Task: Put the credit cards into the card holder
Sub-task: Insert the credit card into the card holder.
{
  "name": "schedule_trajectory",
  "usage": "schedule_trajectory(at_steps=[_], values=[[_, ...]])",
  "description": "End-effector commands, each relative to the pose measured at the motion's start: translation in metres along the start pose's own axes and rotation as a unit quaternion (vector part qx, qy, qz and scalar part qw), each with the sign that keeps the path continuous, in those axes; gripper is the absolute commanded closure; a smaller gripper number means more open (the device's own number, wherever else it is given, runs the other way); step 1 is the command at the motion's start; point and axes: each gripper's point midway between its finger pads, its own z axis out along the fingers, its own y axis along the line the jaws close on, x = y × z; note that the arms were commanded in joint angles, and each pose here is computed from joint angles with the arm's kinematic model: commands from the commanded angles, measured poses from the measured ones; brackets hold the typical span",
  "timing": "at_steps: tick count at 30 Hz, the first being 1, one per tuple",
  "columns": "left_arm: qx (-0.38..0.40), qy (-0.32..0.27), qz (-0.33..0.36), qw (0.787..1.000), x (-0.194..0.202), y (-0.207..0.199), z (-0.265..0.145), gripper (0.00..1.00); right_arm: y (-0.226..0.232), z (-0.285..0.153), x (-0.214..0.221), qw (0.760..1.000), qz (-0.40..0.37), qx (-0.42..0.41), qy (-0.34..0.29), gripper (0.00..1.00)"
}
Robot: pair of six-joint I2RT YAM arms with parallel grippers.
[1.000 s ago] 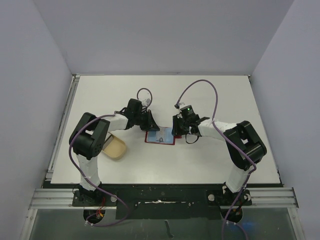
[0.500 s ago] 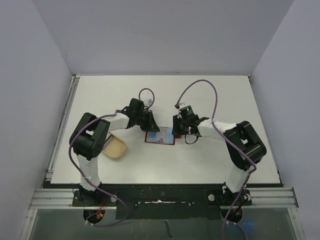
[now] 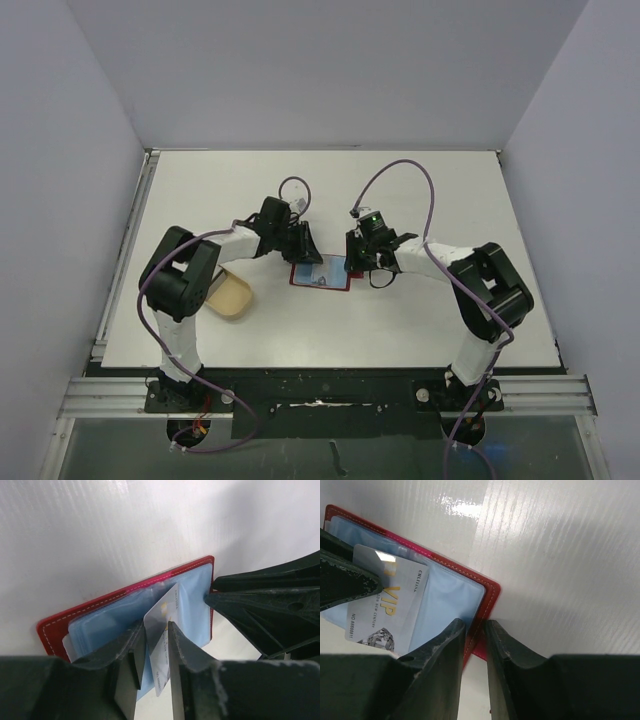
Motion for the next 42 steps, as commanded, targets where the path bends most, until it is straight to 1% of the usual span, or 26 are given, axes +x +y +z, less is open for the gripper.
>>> schedule_trajectory(at_steps=[1,7,12,13,16,20,27,31,42], values=[[0.008,-0.038,0.025,0.999,-0.014,-0.021,-0.015,0.73,0.008,-0.024,-0.019,1.0,0.003,0.005,-0.021,0.76],[-0.013,-0.052,0.038,0.998,-0.018,-0.016,-0.02,0.62,0.013,-0.032,-0.021,1.0,0.012,-0.005,-0.027,0.75],[-0.045,-0.055,0.047,0.996,-0.016,-0.004,-0.022,0.61,0.016,-0.027,-0.017,1.0,0.016,-0.014,-0.023,0.76],[-0.05,-0.055,0.048,0.996,-0.016,-0.003,-0.022,0.61,0.016,-0.026,-0.016,1.0,0.016,-0.014,-0.021,0.77],[-0.051,-0.052,0.051,0.996,-0.014,-0.001,-0.021,0.68,0.014,-0.023,-0.013,1.0,0.016,-0.012,-0.018,0.77],[-0.045,-0.047,0.052,0.997,-0.011,-0.002,-0.019,0.73,0.014,-0.02,-0.011,1.0,0.017,-0.011,-0.017,0.78],[-0.031,-0.035,0.05,0.998,-0.004,-0.005,-0.009,0.74,0.01,-0.014,-0.008,1.0,0.018,-0.006,-0.013,0.78],[-0.008,-0.025,0.039,0.999,0.006,-0.011,-0.001,0.73,0.006,-0.008,-0.004,1.0,0.02,0.004,-0.009,0.79],[0.027,-0.045,0.051,0.997,0.003,-0.034,0.001,0.74,0.005,-0.002,0.001,1.0,0.023,0.003,-0.007,0.79]])
